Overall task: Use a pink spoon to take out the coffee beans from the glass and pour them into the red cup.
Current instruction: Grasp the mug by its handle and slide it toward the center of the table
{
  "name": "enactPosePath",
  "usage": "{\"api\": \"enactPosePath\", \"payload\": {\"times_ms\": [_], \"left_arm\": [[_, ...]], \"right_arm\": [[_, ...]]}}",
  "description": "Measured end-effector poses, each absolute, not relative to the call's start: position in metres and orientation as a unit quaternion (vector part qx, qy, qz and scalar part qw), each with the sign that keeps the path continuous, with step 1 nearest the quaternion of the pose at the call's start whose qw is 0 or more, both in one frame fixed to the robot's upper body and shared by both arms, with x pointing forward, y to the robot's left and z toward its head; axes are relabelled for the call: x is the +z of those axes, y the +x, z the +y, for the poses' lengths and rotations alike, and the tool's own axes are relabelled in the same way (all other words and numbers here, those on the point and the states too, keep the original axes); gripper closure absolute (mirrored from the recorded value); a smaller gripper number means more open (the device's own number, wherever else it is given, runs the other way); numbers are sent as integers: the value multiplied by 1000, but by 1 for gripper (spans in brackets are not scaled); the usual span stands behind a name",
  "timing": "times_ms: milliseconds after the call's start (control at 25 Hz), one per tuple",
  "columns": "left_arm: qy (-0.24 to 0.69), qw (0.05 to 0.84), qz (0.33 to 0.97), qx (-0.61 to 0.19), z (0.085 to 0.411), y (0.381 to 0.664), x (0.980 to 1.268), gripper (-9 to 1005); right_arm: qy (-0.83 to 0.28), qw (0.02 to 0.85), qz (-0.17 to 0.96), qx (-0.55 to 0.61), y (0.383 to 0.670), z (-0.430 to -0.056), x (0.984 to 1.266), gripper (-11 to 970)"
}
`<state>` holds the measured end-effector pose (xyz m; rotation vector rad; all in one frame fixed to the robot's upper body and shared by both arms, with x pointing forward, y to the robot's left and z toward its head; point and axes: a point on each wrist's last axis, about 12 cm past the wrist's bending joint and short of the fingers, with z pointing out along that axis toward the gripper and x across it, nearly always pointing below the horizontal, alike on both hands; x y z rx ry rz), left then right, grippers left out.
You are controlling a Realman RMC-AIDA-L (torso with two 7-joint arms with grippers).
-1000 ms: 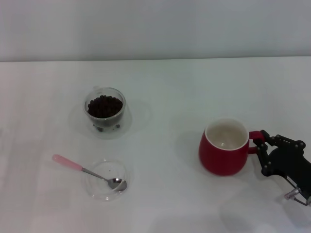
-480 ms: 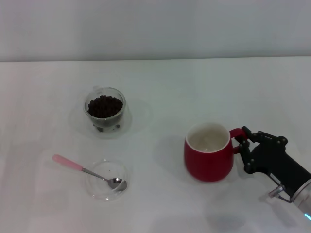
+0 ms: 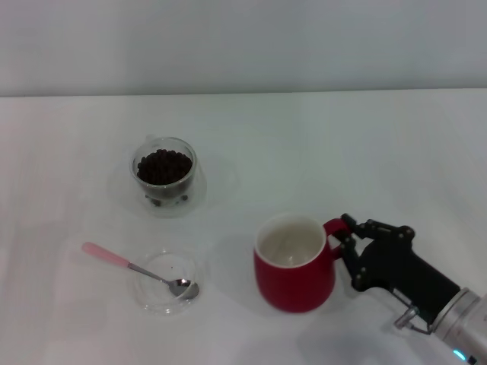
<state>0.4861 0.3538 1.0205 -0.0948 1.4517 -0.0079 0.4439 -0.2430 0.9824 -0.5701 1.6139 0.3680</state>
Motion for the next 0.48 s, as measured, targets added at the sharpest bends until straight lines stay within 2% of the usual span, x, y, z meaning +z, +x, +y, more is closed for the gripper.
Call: {"api": "enactPosePath", "payload": {"times_ms": [480], "left_arm": [[-41, 746, 665, -7, 351, 486, 1019, 135]], "right_arm": [[-284, 631, 701, 173, 440, -232, 981, 733]]}}
